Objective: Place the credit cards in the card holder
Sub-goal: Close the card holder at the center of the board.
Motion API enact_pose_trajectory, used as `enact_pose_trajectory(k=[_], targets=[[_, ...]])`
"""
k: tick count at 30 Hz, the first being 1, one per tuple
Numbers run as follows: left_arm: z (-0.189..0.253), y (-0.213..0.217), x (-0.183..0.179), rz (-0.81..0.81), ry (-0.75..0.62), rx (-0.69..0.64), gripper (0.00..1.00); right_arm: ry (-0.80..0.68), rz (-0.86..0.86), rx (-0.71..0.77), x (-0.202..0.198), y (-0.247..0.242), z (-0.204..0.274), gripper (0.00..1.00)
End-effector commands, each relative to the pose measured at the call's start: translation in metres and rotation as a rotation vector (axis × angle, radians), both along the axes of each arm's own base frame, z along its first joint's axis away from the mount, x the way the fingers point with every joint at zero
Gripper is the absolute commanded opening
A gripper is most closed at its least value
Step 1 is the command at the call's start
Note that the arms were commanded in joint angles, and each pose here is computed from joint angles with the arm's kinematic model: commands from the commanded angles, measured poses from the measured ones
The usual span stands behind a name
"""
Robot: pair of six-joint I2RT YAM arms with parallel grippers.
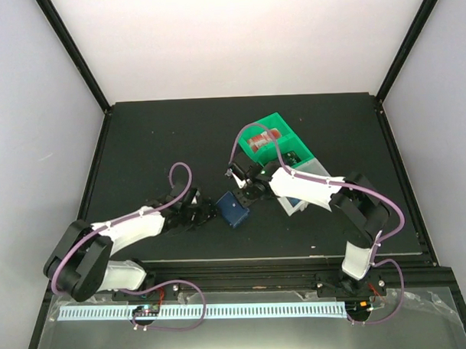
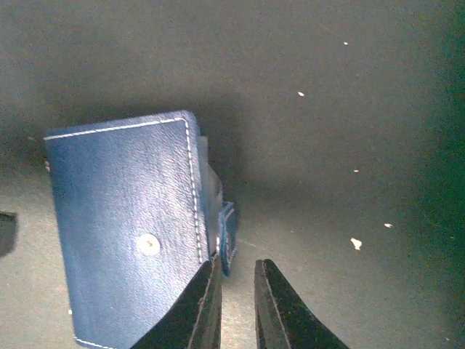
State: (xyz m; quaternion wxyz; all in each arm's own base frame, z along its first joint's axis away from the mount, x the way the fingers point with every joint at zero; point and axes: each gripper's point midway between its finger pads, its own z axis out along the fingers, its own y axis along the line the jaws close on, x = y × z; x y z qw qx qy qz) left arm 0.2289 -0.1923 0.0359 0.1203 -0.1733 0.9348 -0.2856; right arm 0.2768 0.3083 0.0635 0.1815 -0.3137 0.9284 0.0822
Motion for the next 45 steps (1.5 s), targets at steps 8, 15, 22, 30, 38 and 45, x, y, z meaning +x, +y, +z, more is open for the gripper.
enact_pose_trajectory(k=[8,15,22,30,38,45], targets=[[-0.005,-0.009,0.008,0.01,-0.001,0.014,0.75,-0.014,0.017,0.07,0.009,0.018,0.009,0.17],[-0.01,-0.005,0.006,0.025,0.013,0.049,0.66,-0.018,0.006,0.062,0.016,0.022,0.002,0.12],[-0.011,-0.004,0.006,0.026,0.014,0.056,0.61,-0.023,-0.004,0.068,0.017,0.021,0.003,0.01],[-0.013,-0.008,0.005,0.014,0.022,0.047,0.61,0.018,0.013,0.148,0.006,0.03,0.014,0.01],[-0.022,-0.013,0.012,0.03,0.044,0.064,0.46,0.028,0.008,0.147,-0.002,0.025,0.01,0.01],[-0.029,-0.01,0.018,0.054,0.045,0.102,0.34,0.014,0.001,0.106,-0.009,0.023,-0.001,0.01]])
